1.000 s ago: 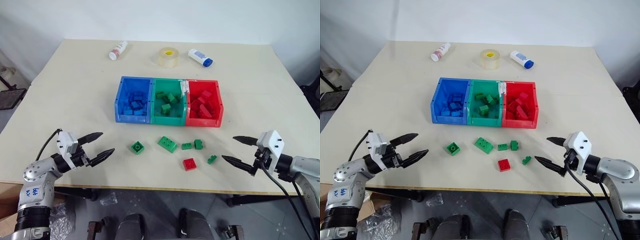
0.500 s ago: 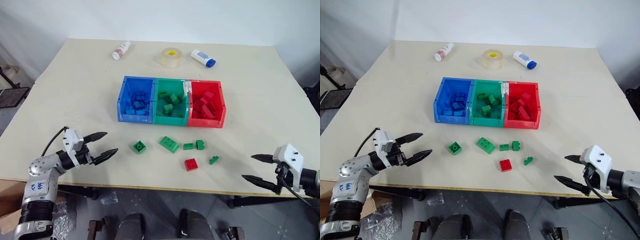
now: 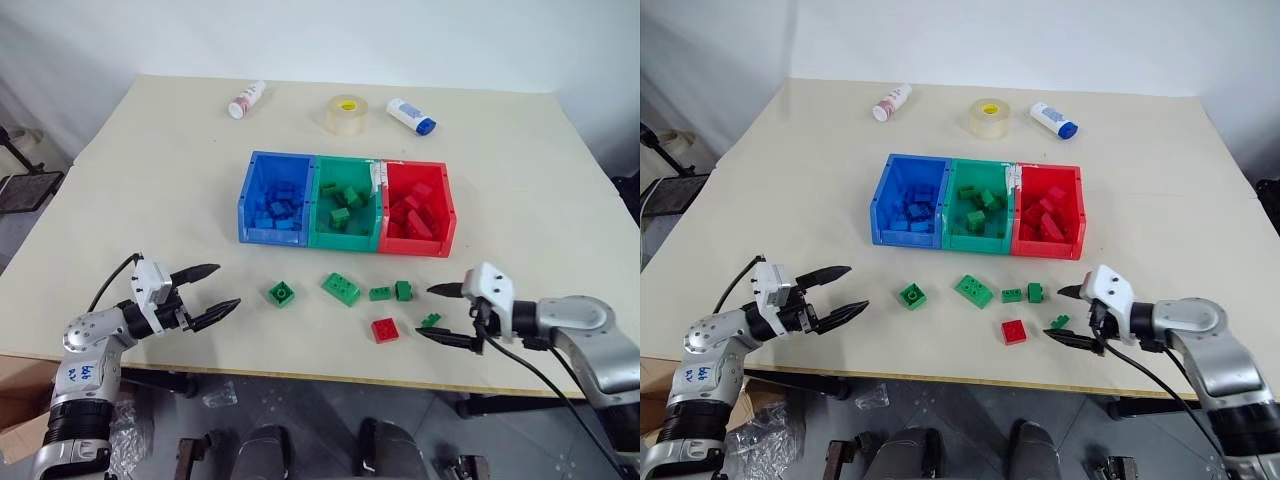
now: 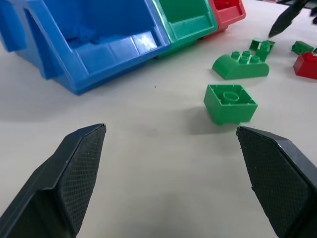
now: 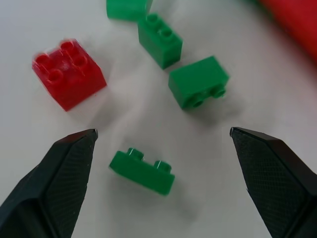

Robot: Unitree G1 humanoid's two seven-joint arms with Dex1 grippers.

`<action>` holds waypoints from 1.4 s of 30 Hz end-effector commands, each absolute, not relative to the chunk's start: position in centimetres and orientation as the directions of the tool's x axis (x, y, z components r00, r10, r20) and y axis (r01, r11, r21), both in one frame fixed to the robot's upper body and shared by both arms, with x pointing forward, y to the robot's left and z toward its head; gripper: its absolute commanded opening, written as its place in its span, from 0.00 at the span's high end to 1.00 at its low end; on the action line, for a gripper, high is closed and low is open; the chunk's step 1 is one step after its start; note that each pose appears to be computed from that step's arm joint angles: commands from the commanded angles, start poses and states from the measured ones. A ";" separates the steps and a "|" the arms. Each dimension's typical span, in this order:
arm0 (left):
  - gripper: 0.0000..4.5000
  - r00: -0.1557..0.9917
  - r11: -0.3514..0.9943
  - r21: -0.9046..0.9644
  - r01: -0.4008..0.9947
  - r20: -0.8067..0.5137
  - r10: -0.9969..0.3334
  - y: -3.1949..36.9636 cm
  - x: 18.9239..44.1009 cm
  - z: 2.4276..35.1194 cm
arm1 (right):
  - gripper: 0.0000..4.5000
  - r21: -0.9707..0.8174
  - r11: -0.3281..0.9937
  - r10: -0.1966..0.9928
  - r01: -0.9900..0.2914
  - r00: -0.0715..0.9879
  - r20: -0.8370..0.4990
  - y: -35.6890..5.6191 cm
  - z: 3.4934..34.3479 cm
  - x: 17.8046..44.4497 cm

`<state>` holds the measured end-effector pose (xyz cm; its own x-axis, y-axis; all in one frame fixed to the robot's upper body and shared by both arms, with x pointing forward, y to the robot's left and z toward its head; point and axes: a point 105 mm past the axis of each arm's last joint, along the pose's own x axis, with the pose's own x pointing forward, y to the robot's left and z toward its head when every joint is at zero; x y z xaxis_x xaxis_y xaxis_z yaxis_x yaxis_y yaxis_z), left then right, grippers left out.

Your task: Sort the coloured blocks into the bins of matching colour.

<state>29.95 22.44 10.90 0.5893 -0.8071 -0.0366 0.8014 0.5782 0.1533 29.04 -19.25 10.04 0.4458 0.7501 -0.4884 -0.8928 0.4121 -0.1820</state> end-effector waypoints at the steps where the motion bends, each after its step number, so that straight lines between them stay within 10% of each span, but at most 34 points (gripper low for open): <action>1: 0.00 0.578 0.566 0.198 0.800 -0.005 -0.816 22.0 29.5 11.9 | 0.16 -0.195 0.365 0.752 -0.910 0.412 -0.515 -19.1 9.8 29.2; 9: 0.00 0.589 0.578 0.196 0.792 0.007 -0.808 21.9 29.0 12.0 | 0.70 -0.224 0.360 0.763 -0.905 0.424 -0.488 -19.5 10.9 29.2; 17: 0.00 0.581 0.572 0.196 0.796 0.017 -0.814 21.4 29.4 12.0 | 0.70 -0.276 0.399 0.818 -0.874 0.475 -0.323 -17.6 14.9 30.3; 29: 0.00 0.555 0.549 0.219 0.807 0.039 -0.831 20.5 30.2 12.5 | 0.70 -0.346 0.547 0.819 -0.763 0.572 0.033 -8.4 22.4 39.0; 38: 0.00 0.559 0.554 0.232 0.799 0.050 -0.827 20.5 30.1 12.8 | 0.04 -0.358 0.602 0.783 -0.714 0.616 0.089 -6.5 22.8 41.6; 42: 0.00 0.560 0.555 0.232 0.799 0.049 -0.827 20.6 30.1 12.8 | 0.01 -0.368 0.554 0.818 -0.747 0.571 0.071 -7.8 22.3 40.2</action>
<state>30.26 20.32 11.99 0.5592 -0.8286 0.0275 0.8088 0.5526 0.2012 41.20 -7.37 21.03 0.6087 0.7928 0.0312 -0.7399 0.5814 -0.3384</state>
